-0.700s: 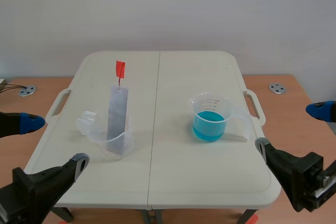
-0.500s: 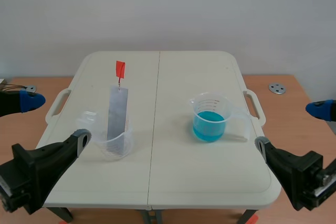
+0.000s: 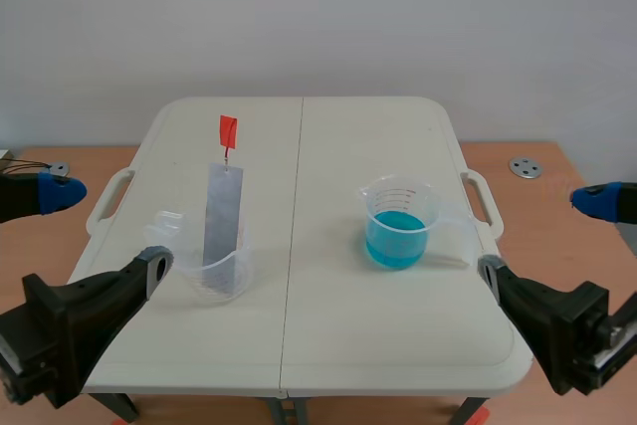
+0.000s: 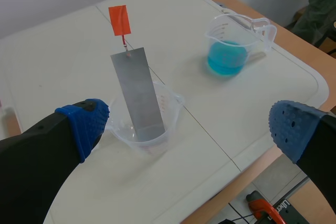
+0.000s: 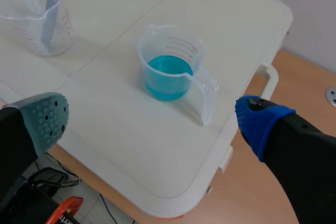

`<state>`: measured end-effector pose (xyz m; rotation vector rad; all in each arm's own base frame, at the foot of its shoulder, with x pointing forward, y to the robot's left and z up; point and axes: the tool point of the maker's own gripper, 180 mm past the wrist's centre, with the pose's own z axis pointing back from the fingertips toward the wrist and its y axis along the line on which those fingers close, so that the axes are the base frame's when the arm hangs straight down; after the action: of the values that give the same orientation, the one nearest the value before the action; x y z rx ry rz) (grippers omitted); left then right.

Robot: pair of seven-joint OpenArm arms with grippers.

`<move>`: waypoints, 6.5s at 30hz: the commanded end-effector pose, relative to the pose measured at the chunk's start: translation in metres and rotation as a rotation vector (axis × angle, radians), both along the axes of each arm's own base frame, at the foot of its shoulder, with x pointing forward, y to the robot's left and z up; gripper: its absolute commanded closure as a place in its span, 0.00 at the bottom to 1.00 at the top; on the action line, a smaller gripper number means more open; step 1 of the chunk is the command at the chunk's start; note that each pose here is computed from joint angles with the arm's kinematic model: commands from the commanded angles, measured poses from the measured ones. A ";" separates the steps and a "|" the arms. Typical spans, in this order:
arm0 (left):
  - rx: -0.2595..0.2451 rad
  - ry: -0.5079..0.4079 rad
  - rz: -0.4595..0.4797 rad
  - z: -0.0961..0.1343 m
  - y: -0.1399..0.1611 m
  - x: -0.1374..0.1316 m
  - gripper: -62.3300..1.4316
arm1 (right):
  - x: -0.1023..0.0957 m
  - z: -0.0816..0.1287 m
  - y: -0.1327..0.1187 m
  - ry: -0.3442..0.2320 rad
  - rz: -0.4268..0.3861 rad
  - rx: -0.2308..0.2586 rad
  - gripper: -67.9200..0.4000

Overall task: Hold the metal plate by the orange handle, dip it into the blue solution, take it out and point at it, then put the plate back in the beaker on the left.
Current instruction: 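Lift the metal plate out of the left beaker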

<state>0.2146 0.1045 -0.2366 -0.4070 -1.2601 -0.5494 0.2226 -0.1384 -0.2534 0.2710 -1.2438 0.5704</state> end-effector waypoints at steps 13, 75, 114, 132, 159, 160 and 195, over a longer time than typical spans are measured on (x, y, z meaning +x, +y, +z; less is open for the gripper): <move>-0.014 -0.010 -0.007 0.005 -0.003 -0.001 0.92 | 0.037 0.021 0.039 -0.094 0.052 0.096 0.02; 0.416 0.798 0.144 -0.195 0.098 -0.224 0.92 | 0.160 0.000 0.264 0.046 0.343 0.405 0.02; 0.428 0.816 0.140 -0.197 0.099 -0.226 0.92 | 0.156 -0.001 0.273 0.069 0.384 0.420 0.91; 0.430 0.820 0.140 -0.197 0.099 -0.227 0.92 | 0.126 0.011 0.288 0.077 0.567 0.477 0.98; 0.433 0.825 0.140 -0.198 0.100 -0.228 0.92 | 0.080 0.105 0.256 -0.246 0.681 0.434 0.97; 0.433 0.825 0.139 -0.198 0.100 -0.228 0.92 | 0.079 0.109 0.253 -0.258 0.675 0.431 0.97; 0.429 0.836 0.128 -0.198 0.098 -0.230 0.92 | 0.100 0.180 0.109 -0.345 0.465 0.309 0.98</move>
<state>-0.0147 0.2080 -0.4364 -0.1371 -0.3380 -0.4569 0.3256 -0.0280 -0.0865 0.7541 -1.5822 0.8279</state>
